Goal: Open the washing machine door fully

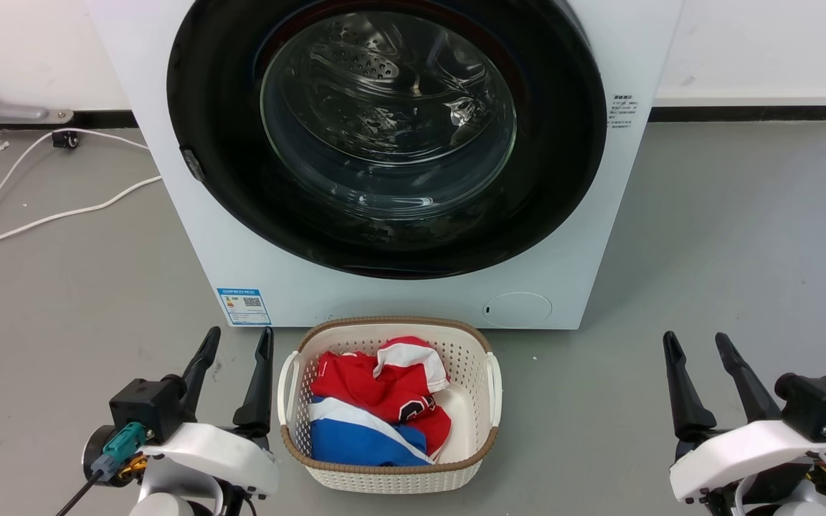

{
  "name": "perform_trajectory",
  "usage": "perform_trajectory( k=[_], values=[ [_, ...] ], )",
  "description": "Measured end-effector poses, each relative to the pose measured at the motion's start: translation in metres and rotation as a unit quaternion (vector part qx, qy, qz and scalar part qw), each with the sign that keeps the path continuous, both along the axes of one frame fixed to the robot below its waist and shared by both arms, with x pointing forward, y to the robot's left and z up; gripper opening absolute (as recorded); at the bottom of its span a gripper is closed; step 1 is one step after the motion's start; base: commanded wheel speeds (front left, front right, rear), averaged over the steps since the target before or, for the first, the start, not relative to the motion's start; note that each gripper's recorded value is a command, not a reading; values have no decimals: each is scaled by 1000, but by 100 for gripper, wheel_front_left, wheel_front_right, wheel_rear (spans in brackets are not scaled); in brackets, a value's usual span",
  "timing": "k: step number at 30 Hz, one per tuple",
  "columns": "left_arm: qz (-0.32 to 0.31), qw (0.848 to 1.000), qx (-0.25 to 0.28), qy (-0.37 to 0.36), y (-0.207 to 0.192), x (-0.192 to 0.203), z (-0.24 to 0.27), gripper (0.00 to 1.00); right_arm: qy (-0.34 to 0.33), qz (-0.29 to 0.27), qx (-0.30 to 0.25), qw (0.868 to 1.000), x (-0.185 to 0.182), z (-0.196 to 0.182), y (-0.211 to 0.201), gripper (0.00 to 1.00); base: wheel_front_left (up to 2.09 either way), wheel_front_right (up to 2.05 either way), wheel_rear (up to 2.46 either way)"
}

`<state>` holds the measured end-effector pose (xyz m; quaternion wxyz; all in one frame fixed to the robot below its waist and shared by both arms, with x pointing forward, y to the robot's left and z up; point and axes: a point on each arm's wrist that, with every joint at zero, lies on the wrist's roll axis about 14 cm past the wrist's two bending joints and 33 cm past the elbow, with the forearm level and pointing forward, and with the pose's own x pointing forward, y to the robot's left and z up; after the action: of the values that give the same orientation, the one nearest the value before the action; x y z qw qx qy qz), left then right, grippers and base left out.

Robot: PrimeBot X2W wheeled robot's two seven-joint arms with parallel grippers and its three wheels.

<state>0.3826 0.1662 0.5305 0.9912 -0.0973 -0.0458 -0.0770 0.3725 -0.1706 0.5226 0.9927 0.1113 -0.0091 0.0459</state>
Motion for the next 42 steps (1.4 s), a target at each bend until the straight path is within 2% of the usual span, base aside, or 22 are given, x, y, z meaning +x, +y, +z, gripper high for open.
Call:
perform_trajectory(
  k=[16, 42],
  values=[
    [5, 998, 55, -10, 4, -1, -3, 100, -3, 3, -47, 999, -2, 2, 1, 100, 0, 0, 0],
    [3, 996, 88, -11, 4, 1, -11, 100, -11, -1, -83, 996, -4, 2, -1, 100, 0, 0, 0]
  ],
)
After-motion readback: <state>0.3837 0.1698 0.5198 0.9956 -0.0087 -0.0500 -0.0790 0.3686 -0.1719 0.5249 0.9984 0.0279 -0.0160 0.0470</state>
